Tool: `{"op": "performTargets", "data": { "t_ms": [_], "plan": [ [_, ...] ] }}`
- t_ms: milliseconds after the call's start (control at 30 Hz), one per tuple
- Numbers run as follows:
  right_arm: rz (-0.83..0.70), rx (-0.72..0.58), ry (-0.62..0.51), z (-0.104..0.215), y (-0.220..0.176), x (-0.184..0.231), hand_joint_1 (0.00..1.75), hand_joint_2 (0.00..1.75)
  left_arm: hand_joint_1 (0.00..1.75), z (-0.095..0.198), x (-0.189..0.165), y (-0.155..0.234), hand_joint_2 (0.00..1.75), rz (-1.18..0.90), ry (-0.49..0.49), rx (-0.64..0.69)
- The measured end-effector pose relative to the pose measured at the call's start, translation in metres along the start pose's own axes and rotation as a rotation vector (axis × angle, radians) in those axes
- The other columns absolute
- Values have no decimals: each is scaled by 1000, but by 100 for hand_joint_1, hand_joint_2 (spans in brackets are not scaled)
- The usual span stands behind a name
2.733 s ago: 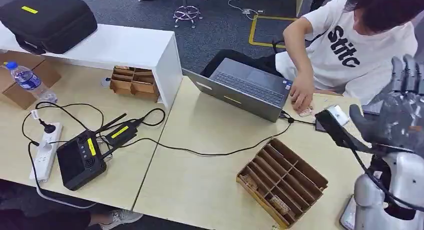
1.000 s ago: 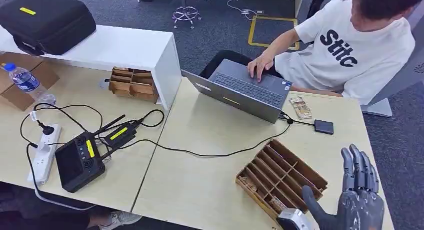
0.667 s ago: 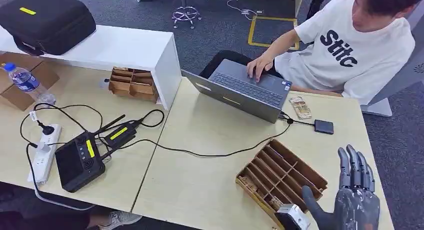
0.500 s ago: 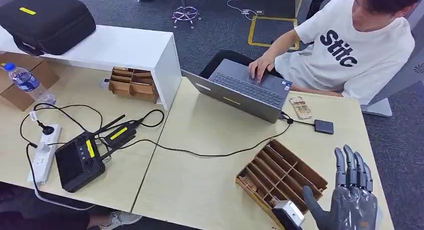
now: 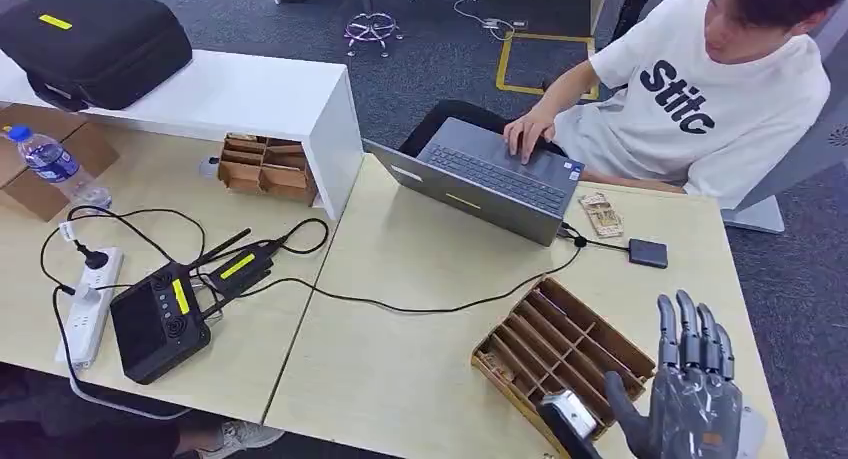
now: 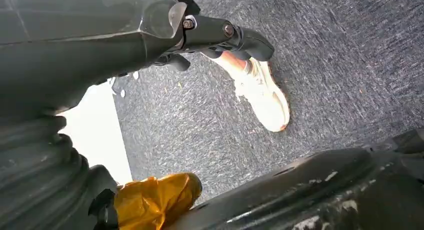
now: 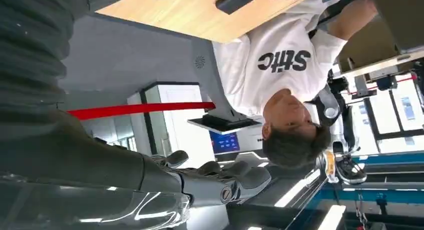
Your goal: Pass the card to the sensor for recognition and then transmit it.
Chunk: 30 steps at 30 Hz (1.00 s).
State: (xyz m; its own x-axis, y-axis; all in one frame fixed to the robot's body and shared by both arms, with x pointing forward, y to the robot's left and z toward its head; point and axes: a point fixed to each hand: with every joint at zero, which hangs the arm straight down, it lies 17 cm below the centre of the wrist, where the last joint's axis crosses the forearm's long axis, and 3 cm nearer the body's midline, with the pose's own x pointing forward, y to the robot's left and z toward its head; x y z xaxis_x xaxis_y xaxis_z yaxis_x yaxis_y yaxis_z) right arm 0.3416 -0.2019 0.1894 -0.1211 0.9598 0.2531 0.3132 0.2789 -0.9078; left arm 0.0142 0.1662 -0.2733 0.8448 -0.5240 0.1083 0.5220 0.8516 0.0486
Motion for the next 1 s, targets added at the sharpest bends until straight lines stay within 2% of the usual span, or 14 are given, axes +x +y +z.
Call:
{"op": "performTargets", "data": {
  "t_ms": [1000],
  "plan": [
    [2, 42, 4, 0, 22, 2, 0, 175, 0, 0, 0, 2, 175, -5, 1, -2]
  ]
}}
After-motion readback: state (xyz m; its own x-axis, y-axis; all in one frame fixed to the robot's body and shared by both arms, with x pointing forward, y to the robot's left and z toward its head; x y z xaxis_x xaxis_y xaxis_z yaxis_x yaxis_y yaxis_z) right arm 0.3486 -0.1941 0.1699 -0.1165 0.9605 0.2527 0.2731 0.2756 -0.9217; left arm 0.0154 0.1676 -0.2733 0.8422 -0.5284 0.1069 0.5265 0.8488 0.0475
